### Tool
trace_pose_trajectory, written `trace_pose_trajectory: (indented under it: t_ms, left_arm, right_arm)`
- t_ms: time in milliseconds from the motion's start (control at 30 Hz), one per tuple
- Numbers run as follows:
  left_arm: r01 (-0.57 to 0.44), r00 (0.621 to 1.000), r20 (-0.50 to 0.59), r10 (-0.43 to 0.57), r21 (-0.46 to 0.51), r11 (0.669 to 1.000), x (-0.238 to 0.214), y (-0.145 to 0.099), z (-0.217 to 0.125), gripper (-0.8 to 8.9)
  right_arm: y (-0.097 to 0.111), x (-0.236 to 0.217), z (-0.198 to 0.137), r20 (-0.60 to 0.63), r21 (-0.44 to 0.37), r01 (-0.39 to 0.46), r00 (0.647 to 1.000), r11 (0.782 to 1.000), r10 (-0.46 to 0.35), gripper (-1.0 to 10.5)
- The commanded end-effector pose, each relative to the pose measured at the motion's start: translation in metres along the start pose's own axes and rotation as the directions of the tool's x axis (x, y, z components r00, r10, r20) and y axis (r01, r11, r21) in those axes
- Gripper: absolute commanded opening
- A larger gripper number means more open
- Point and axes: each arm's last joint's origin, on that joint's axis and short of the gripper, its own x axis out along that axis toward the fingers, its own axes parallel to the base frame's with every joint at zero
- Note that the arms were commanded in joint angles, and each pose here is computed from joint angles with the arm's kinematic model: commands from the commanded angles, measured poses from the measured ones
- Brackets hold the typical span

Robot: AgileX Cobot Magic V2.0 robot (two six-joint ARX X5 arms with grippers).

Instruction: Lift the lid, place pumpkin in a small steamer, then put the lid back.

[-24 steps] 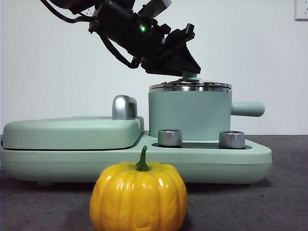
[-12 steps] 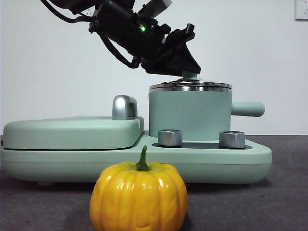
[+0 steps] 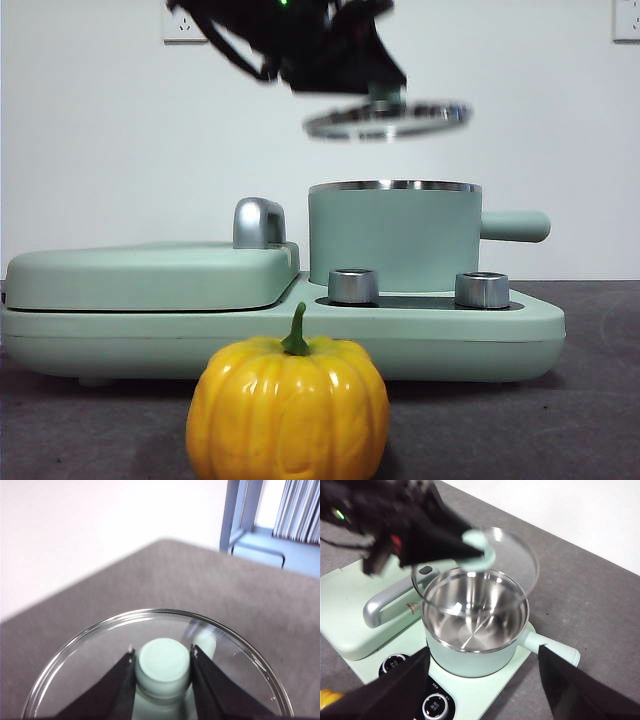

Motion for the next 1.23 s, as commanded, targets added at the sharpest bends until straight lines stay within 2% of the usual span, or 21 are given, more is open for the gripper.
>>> trace_pose_trajectory:
  t_ms: [33, 167, 300, 400, 533, 700, 867, 967, 1033, 1100, 1233]
  left_arm:
    - [-0.006, 0.998, 0.064, 0.005, 0.013, 1.0, -0.011, -0.004, 0.023, 0.08]
    - [-0.113, 0.992, 0.055, 0.113, -0.005, 0.994, -0.033, -0.005, 0.04, 0.08]
    - [-0.154, 0.987, 0.044, 0.154, -0.009, 0.988, -0.06, -0.004, 0.054, 0.08]
    - [-0.187, 0.982, -0.003, 0.187, -0.018, 0.982, -0.079, -0.001, 0.058, 0.09]
    - [-0.29, 0.951, -0.114, 0.287, -0.014, 0.957, -0.103, 0.005, 0.057, 0.1]
    - [-0.344, 0.918, -0.215, 0.332, -0.021, 0.939, -0.13, 0.012, 0.053, 0.1]
    - [-0.411, 0.888, -0.233, 0.397, -0.015, 0.911, -0.152, 0.019, 0.051, 0.1]
    - [-0.45, 0.872, -0.224, 0.435, -0.02, 0.893, -0.163, 0.025, 0.05, 0.1]
    - [-0.475, 0.86, -0.222, 0.459, -0.023, 0.88, -0.17, 0.029, 0.05, 0.1]
    - [-0.494, 0.851, -0.219, 0.477, -0.026, 0.869, -0.175, 0.033, 0.05, 0.1]
    - [-0.524, 0.836, -0.208, 0.508, -0.029, 0.851, -0.183, 0.038, 0.052, 0.1]
  right_arm:
    - [0.0, -0.002, 0.007, 0.023, -0.013, 0.004, 1.0, 1.0, -0.003, 3.4]
    - [0.0, -0.002, 0.007, 0.022, -0.015, 0.003, 1.0, 1.0, -0.003, 3.4]
    - [0.0, -0.002, 0.007, 0.024, -0.015, -0.003, 1.0, 1.0, 0.004, 3.4]
    - [0.0, -0.002, 0.007, 0.023, -0.015, -0.004, 1.0, 1.0, 0.005, 3.4]
    - [0.003, -0.001, 0.007, 0.022, -0.02, -0.02, 1.0, 1.0, 0.02, 3.4]
    - [0.012, 0.002, 0.007, 0.012, -0.076, -0.077, 0.997, 0.994, 0.078, 3.4]
    - [0.026, 0.01, 0.008, -0.008, -0.13, -0.169, 0.985, 0.977, 0.17, 3.4]
    - [0.038, 0.019, 0.008, -0.041, -0.159, -0.242, 0.97, 0.957, 0.239, 3.4]
    - [0.049, 0.028, 0.008, -0.071, -0.176, -0.308, 0.951, 0.935, 0.3, 3.4]
    - [0.062, 0.038, 0.007, -0.112, -0.201, -0.376, 0.926, 0.905, 0.36, 3.4]
    - [0.092, 0.062, -0.001, -0.229, -0.252, -0.504, 0.86, 0.826, 0.456, 3.5]
